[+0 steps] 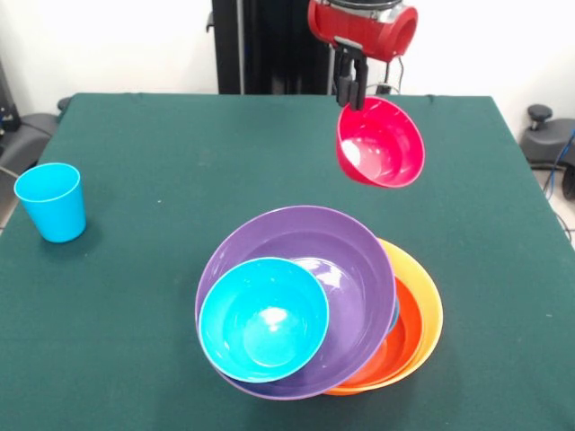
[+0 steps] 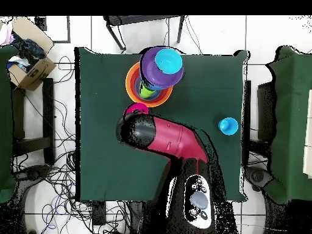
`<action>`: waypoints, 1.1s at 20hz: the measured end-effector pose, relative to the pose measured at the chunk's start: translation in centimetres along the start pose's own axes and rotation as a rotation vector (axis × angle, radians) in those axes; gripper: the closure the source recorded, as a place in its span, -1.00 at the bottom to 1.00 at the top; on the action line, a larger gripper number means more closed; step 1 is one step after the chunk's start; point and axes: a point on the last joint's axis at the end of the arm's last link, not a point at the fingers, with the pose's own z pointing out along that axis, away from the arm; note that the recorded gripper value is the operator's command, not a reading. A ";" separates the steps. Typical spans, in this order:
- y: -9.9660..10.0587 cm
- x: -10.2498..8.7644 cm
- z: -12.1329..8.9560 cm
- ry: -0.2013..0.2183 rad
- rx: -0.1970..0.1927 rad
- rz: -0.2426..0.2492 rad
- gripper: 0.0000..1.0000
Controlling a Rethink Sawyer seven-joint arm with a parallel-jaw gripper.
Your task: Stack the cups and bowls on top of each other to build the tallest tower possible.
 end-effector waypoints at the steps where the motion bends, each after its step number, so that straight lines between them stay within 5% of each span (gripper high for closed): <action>1: 0.3 -0.4 -0.7 0.012 0.002 0.000 1.00; 10: 1.7 -2.9 -4.0 0.040 -0.002 0.001 1.00; 22: 3.0 -8.1 -7.4 -0.013 -0.040 0.018 1.00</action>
